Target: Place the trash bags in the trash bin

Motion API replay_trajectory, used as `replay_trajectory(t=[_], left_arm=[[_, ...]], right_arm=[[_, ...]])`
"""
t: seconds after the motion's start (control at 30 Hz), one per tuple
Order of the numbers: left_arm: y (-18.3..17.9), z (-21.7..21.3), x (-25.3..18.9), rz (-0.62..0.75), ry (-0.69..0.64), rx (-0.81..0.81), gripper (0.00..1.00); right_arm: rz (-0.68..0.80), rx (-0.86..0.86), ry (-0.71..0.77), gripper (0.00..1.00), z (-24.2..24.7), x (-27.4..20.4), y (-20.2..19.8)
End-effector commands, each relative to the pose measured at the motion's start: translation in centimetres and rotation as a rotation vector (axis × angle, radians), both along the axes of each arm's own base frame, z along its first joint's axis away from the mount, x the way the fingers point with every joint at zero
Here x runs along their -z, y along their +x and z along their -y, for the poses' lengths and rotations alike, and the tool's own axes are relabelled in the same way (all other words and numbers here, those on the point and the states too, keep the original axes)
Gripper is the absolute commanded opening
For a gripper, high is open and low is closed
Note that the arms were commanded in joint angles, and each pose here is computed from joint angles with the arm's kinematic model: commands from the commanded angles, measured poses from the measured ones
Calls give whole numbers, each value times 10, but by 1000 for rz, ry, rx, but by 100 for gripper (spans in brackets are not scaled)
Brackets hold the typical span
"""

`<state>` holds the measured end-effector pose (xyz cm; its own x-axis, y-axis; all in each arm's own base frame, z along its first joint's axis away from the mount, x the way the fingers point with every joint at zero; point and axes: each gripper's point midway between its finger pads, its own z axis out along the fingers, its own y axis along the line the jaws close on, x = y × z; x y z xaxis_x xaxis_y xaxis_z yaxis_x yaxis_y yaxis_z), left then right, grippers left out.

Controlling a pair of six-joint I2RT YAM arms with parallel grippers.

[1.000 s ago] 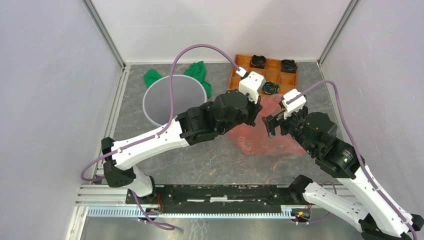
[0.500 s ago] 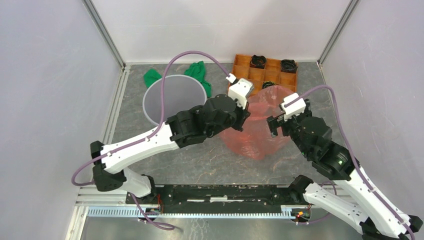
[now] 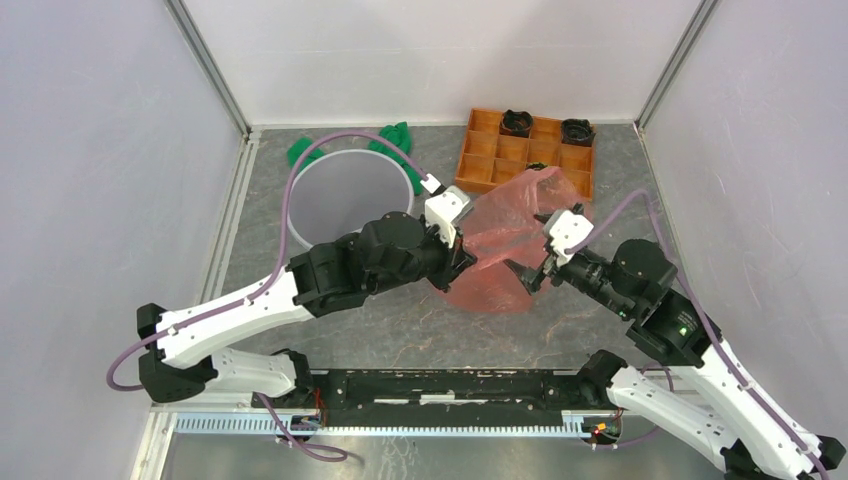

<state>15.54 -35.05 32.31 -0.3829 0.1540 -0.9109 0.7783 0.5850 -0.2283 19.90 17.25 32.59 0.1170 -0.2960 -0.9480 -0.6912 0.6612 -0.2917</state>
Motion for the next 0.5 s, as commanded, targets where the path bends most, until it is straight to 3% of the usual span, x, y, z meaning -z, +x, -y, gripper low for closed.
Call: replay_trajectory(t=[0.0,0.17,0.47], left_arm=[[-6,-4,-16,57,-31,53,2],[-11,-6,-17,67,-35,88,2],[-16,-13,-20,88,-42,110,2]], right_arm=[[118,-292,-2,98,-28,-17,-37],[210,-363,-11,98,-28,-36,-50],[157,-492,-60,98,-59,-29,-46]])
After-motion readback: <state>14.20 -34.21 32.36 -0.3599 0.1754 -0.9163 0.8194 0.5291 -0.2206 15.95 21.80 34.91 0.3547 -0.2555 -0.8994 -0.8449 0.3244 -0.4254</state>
